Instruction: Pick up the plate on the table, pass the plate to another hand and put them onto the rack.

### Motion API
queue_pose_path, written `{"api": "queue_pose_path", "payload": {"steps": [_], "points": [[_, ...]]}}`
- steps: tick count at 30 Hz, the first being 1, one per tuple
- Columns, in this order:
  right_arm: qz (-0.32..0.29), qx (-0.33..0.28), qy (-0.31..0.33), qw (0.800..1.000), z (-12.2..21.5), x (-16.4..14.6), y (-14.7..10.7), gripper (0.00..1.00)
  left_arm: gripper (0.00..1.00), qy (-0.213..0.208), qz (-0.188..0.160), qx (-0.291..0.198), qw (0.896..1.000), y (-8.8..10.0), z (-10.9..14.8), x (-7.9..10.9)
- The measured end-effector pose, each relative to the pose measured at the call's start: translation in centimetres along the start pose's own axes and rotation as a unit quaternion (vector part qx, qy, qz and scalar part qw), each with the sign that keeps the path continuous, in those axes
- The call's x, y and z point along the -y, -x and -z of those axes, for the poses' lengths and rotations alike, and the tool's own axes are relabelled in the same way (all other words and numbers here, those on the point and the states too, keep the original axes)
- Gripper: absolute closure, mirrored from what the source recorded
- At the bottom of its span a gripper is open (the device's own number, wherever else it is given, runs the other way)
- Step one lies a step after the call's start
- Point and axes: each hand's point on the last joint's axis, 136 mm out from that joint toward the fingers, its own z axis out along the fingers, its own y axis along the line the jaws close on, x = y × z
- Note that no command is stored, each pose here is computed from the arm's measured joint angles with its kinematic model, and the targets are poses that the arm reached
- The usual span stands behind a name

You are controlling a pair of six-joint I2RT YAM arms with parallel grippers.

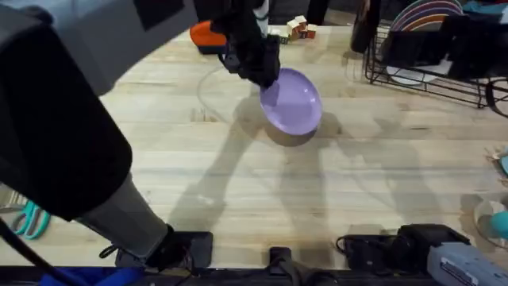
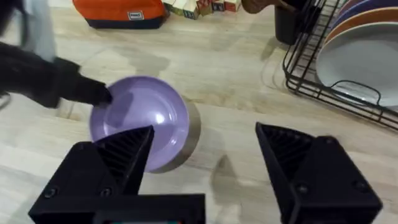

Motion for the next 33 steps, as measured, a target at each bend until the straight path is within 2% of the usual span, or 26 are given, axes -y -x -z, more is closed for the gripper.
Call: {"api": "queue_pose_path", "payload": {"steps": [5, 6, 9, 20, 24, 33], "points": [[-0.005, -0.020, -0.001, 1.000, -1.2, 0.3, -0.5, 0.009, 0.959, -0.014, 0.004, 0.012, 1.000, 1.5, 3.0, 0.1], [-0.007, -0.027, -0.001, 1.000, -1.6, 0.4, -0.7, 0.009, 0.959, -0.021, 0.000, 0.024, 0.999, 2.3, 5.1, 0.3], [-0.007, -0.028, -0.001, 1.000, -1.7, 0.5, -0.7, 0.009, 0.959, -0.027, -0.013, 0.042, 0.999, 3.3, 7.2, 0.8], [-0.007, -0.027, -0.001, 1.000, -1.7, 0.5, -0.7, 0.009, 0.959, -0.058, -0.066, 0.107, 0.990, 5.5, 13.4, 3.3], [-0.026, -0.027, 0.001, 0.999, -1.7, 0.4, -0.7, 0.009, 0.959, -0.068, -0.075, 0.116, 0.988, 5.8, 14.1, 3.8], [-0.126, -0.022, 0.000, 0.992, -1.7, 0.3, -0.4, 0.009, 0.959, -0.074, -0.077, 0.112, 0.988, 5.6, 14.1, 4.0]]}}
